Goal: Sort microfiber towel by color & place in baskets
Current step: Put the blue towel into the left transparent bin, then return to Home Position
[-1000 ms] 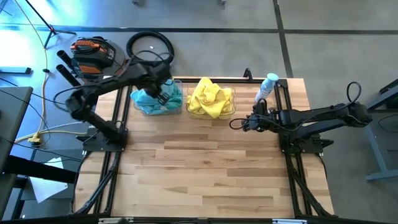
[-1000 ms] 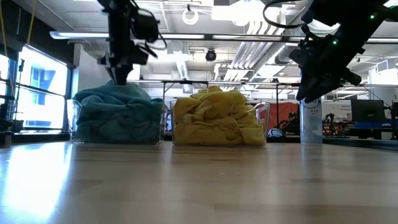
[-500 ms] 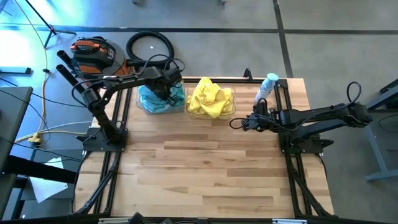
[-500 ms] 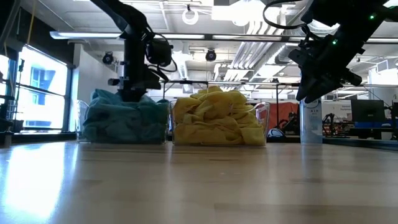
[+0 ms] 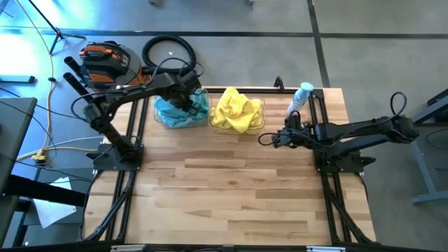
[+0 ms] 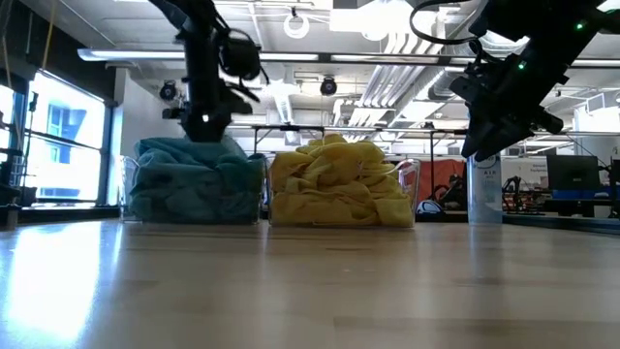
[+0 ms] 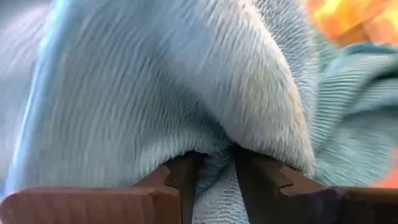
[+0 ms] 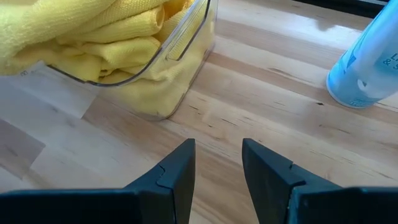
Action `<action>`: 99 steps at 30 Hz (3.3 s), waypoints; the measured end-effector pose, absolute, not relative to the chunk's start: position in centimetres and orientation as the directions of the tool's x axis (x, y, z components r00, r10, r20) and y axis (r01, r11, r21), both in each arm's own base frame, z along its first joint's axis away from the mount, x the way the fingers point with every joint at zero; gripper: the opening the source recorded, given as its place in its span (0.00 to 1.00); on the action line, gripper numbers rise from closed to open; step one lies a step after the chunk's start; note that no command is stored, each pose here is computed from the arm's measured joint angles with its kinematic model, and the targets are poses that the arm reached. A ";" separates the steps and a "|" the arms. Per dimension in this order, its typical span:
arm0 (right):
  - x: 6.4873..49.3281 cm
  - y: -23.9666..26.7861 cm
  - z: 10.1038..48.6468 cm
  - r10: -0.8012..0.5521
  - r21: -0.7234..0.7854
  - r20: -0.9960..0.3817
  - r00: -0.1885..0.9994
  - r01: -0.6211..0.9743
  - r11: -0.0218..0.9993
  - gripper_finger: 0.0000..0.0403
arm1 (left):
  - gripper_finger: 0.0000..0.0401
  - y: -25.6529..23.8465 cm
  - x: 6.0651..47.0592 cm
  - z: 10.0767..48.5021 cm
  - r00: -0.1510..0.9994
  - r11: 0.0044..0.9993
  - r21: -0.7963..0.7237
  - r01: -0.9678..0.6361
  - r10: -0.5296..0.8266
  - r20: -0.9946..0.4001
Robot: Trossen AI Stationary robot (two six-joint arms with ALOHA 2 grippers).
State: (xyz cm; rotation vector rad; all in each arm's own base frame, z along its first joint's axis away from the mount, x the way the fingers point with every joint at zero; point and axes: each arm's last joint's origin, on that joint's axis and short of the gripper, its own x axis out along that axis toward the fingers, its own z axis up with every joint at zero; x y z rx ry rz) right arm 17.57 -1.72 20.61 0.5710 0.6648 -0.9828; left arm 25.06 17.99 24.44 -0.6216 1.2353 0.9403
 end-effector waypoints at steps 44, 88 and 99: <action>17.9 -1.5 20.7 -0.493 0.181 -0.750 0.441 0.854 0.488 0.31 | 0.25 14.8 18.3 25.3 0.332 0.183 -0.284 -0.941 0.341 -0.880; 18.0 -1.5 20.7 -0.493 0.180 -0.747 0.445 0.850 0.494 0.31 | 0.25 15.3 21.0 29.6 0.342 0.259 -0.241 -0.935 0.479 -0.809; 17.3 -1.4 20.3 -0.449 0.053 -0.803 0.392 0.797 0.601 0.31 | 0.16 9.9 21.6 31.7 0.483 0.522 -0.221 -0.824 0.442 -0.756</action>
